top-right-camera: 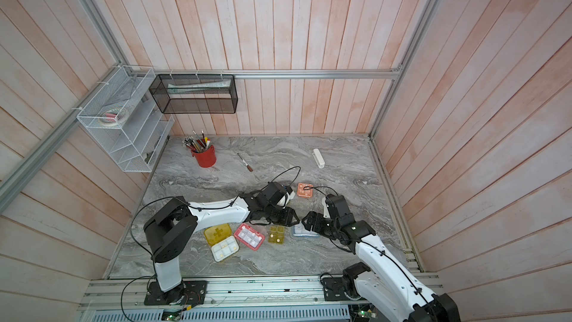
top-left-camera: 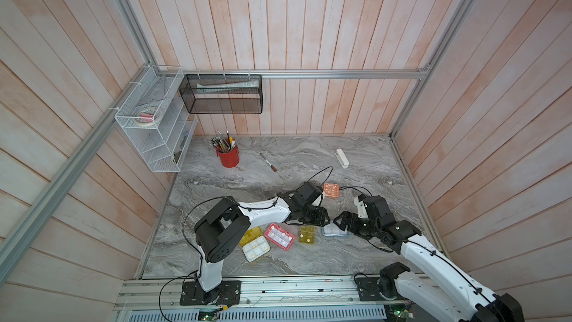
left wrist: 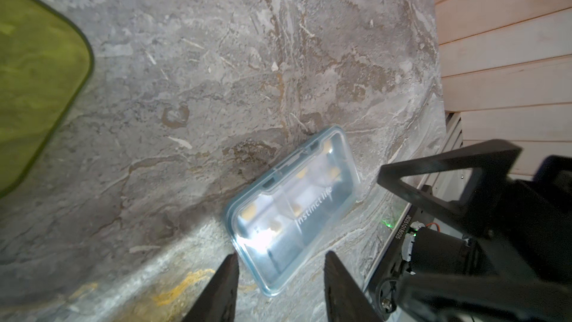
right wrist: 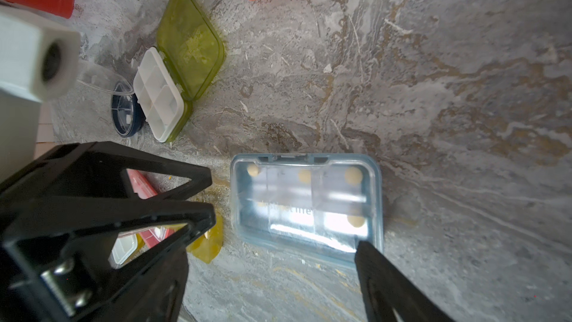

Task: Close pillboxes
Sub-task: Close the lid on the pillbox.

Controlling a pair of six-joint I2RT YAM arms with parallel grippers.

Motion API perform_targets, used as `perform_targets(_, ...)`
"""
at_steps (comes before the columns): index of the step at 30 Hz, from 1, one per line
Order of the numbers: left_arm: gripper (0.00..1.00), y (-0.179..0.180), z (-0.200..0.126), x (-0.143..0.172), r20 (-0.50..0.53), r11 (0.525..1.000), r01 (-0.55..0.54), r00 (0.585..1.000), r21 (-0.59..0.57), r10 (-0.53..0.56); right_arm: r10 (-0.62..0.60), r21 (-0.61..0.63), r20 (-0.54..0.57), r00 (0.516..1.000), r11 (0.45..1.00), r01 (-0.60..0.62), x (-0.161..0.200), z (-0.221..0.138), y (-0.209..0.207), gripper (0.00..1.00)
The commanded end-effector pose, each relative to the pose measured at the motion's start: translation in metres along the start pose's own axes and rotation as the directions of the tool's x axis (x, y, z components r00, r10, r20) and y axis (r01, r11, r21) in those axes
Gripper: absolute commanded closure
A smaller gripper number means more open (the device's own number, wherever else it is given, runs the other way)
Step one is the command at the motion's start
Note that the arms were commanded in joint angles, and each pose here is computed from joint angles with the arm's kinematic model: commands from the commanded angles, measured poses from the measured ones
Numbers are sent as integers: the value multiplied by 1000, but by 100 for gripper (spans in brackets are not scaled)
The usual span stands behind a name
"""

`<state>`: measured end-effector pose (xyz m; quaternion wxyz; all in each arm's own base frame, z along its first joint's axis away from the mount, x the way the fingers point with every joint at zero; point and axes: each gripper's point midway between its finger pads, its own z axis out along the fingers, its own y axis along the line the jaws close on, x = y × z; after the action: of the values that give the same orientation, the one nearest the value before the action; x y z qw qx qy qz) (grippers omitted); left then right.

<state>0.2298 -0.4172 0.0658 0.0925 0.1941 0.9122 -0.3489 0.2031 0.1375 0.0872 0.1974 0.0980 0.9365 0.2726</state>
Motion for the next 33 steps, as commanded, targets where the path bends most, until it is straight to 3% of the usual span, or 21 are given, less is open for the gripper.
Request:
perform_targets(1, 52, 5, 5, 0, -9, 1000, -19, 1000, -23, 19, -5, -22, 2, 1000, 1000, 5, 1, -1, 2, 15)
perform_targets(17, 57, 15, 11, 7, -33, 998, -19, 999, -53, 17, 4, -146, -12, 1000, 989, -6, 5, 3, 19, 26)
perform_targets(21, 58, 15, 13, 7, -37, 999, -18, 999, -50, 16, 10, -150, -3, 1000, 989, -11, 5, 3, 19, 34)
perform_targets(26, 59, 17, 16, 10, -49, 999, -10, 999, -53, 8, 14, -153, -9, 1000, 988, -15, 7, 4, 18, 59)
perform_targets(31, 59, 18, 17, 10, -49, 998, -11, 999, -57, 9, 18, -156, -15, 1000, 988, -20, 9, 7, 17, 77)
perform_targets(33, 59, 19, 17, 10, -51, 998, -11, 999, -62, 8, 22, -157, -20, 1000, 987, -24, 10, 9, 16, 78)
